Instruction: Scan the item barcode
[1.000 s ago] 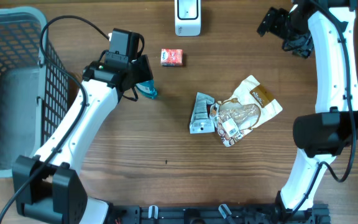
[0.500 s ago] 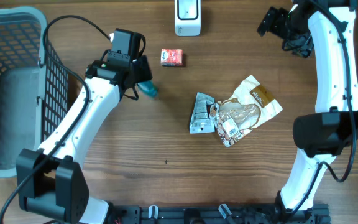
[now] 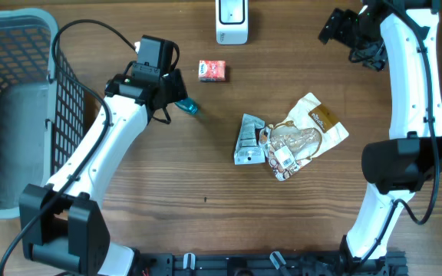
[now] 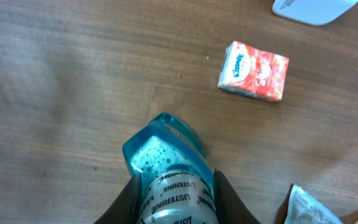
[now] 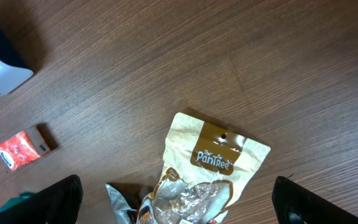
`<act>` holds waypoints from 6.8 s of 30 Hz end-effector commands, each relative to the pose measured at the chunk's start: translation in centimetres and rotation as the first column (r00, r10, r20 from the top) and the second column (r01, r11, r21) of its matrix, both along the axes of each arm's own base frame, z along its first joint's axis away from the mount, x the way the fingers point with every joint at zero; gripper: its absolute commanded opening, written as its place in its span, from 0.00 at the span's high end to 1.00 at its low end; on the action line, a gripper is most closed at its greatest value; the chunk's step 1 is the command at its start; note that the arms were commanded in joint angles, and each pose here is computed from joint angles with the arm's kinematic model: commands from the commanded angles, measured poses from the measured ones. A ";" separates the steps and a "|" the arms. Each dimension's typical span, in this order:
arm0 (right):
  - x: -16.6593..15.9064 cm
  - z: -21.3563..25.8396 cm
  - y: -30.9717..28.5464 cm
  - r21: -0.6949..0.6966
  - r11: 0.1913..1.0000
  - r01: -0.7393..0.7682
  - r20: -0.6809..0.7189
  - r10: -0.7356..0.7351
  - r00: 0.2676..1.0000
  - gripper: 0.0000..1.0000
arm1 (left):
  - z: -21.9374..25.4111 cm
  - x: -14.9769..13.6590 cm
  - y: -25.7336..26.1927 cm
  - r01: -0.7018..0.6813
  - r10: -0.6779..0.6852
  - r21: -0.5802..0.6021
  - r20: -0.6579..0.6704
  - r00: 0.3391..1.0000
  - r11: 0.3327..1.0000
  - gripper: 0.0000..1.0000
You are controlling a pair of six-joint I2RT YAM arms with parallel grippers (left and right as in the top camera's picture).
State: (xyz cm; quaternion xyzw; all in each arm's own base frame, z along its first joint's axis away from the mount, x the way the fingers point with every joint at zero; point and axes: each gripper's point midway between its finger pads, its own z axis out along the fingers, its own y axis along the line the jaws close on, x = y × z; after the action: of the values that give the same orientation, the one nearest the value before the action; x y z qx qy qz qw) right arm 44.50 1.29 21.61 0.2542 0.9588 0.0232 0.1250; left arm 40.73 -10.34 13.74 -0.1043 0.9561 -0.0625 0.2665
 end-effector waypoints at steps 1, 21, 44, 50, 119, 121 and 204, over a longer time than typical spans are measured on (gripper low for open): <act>-0.2 0.9 -0.4 -0.027 1.000 0.001 0.025 0.000 1.000 0.02 | 1.5 -1.0 0.1 -0.027 0.027 -0.027 0.008 1.000 0.999 0.82; 0.0 0.9 -0.4 -0.027 1.000 0.000 0.034 0.001 0.999 0.02 | 5.1 -7.3 -8.8 0.125 -0.123 -0.117 0.027 0.992 0.985 0.78; -0.4 0.8 -0.4 -0.027 1.000 -0.003 0.014 0.003 1.000 0.02 | -0.6 -7.6 -9.4 -0.415 0.386 -0.205 -0.170 0.907 0.886 0.82; -0.4 0.8 -0.3 -0.024 1.000 -0.003 0.015 0.004 1.000 0.02 | -0.3 -7.2 -9.7 -0.496 0.460 -0.262 -0.188 0.868 0.828 0.77; -0.3 0.8 -0.4 -0.024 1.000 -0.001 0.019 0.001 1.000 0.02 | 1.4 -3.8 -10.0 -0.444 0.441 -0.365 -0.098 0.892 0.818 0.22; -0.3 0.8 -0.4 -0.024 1.000 -0.001 0.019 0.001 1.000 0.02 | 1.6 -3.4 -9.6 -0.438 0.442 -0.355 -0.072 0.894 0.826 0.14; -8.5 -10.2 24.3 0.031 0.980 0.197 -0.319 -0.177 0.931 0.00 | 22.5 -11.2 6.8 -0.164 0.196 -0.109 0.470 0.861 0.980 0.00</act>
State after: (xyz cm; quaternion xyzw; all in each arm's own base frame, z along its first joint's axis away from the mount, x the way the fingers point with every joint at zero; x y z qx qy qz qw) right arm 35.65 26.05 12.15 0.3520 0.9346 0.0181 -0.0474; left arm 29.40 -3.93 35.75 -0.1852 0.8468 -0.1022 0.4881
